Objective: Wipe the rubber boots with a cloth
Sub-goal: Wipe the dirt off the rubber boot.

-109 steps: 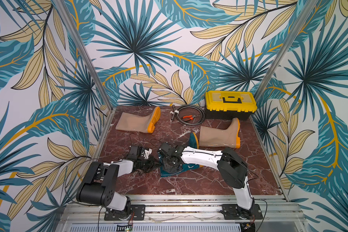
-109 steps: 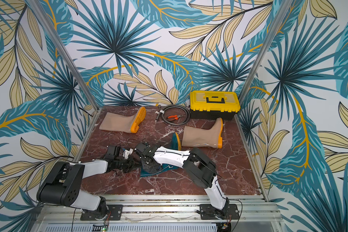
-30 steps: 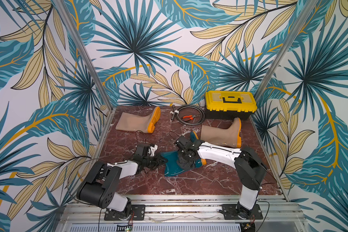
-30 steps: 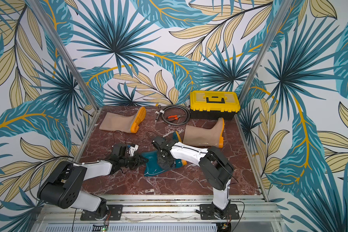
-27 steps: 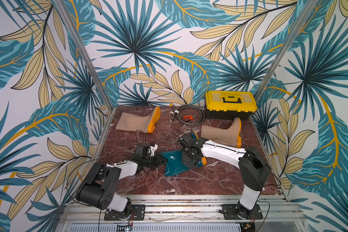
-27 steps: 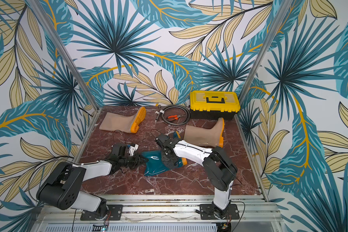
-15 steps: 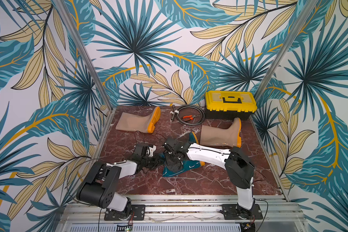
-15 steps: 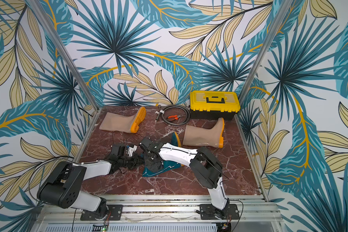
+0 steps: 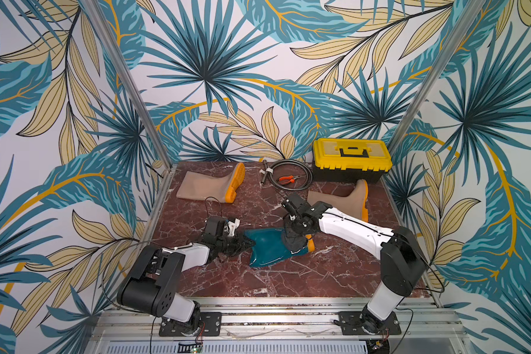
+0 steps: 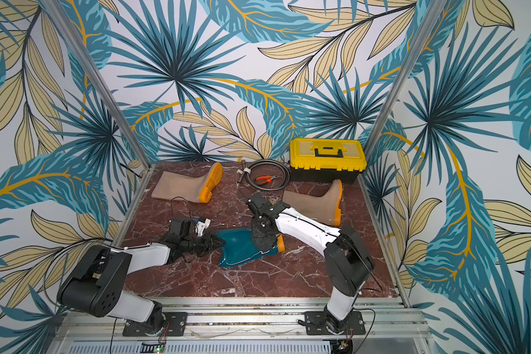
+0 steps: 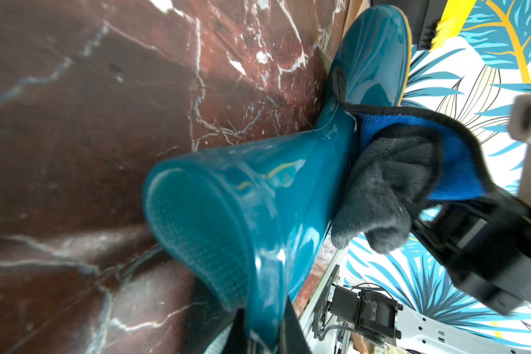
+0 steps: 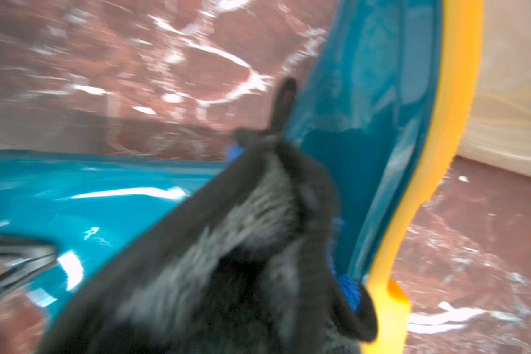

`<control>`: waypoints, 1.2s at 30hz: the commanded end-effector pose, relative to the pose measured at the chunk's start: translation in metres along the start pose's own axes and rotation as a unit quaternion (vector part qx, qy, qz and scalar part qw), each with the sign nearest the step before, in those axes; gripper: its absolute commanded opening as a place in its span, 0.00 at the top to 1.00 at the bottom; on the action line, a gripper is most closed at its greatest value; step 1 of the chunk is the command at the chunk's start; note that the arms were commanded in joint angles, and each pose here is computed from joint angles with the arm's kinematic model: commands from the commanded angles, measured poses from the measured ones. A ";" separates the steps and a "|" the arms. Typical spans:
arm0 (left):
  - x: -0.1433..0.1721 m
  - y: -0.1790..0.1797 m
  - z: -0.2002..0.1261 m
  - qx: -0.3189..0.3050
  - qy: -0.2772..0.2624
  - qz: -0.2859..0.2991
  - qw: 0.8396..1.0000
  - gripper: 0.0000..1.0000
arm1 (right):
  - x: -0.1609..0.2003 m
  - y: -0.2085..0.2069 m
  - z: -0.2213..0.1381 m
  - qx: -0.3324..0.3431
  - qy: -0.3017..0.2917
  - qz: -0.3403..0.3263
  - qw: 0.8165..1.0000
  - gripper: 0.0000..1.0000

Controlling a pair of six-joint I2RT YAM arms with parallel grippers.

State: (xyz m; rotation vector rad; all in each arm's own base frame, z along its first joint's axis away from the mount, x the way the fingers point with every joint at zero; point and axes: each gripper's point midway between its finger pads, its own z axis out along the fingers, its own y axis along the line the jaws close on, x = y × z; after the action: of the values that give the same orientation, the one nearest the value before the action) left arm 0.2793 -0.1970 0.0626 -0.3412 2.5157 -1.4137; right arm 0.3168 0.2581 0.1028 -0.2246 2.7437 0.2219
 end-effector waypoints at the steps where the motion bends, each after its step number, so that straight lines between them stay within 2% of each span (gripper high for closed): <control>1: -0.010 -0.014 -0.005 0.017 -0.021 0.031 0.999 1.00 | 0.020 0.076 0.018 -0.067 0.018 -0.033 0.997 1.00; 5: -0.012 -0.018 -0.008 0.020 -0.028 0.032 0.999 1.00 | 0.027 0.144 0.023 -0.139 0.035 -0.065 0.988 1.00; 7: -0.014 -0.022 -0.009 0.024 -0.031 0.036 0.999 1.00 | 0.028 0.142 0.028 -0.137 0.039 -0.070 0.987 1.00; 10: -0.015 -0.028 -0.011 0.030 -0.032 0.041 0.998 1.00 | 0.027 0.078 0.032 -0.024 0.043 -0.089 0.995 1.00; 12: -0.015 -0.028 -0.010 0.031 -0.029 0.042 0.998 1.00 | 0.027 0.027 0.030 0.026 0.057 -0.066 0.996 1.00; 14: -0.015 -0.028 -0.008 0.030 -0.024 0.041 0.998 1.00 | 0.026 -0.016 0.026 0.042 0.059 -0.018 0.997 1.00; 17: -0.015 -0.024 -0.005 0.027 -0.018 0.033 0.999 1.00 | 0.027 -0.032 0.013 0.034 0.032 0.008 0.999 1.00; 20: -0.016 -0.019 -0.001 0.016 -0.008 0.024 1.000 1.00 | 0.034 -0.015 0.008 -0.008 0.023 0.024 0.999 1.00; 22: -0.016 -0.016 -0.001 -0.002 0.001 0.023 1.000 1.00 | 0.039 0.003 0.004 -0.015 0.011 0.004 1.000 1.00; 25: -0.017 -0.008 -0.007 -0.052 0.015 0.027 0.998 1.00 | 0.051 0.056 -0.005 -0.052 -0.009 -0.045 0.998 1.00; 30: -0.021 -0.009 -0.013 -0.062 0.028 0.019 0.997 1.00 | 0.060 0.132 -0.006 -0.117 -0.023 -0.102 0.988 1.00; 33: -0.021 -0.010 -0.012 -0.060 0.030 0.012 0.998 1.00 | 0.062 0.155 0.001 -0.124 -0.021 -0.135 0.983 1.00; 36: -0.020 -0.012 -0.013 -0.058 0.031 0.012 0.998 1.00 | 0.064 0.142 0.018 -0.080 -0.020 -0.152 0.985 1.00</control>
State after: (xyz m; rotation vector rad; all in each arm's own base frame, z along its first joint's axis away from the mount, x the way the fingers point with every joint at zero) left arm 0.2936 -0.1873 0.0772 -0.3120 2.6459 -1.2886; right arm 0.2285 0.3987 0.0886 -0.6476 2.6286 0.4553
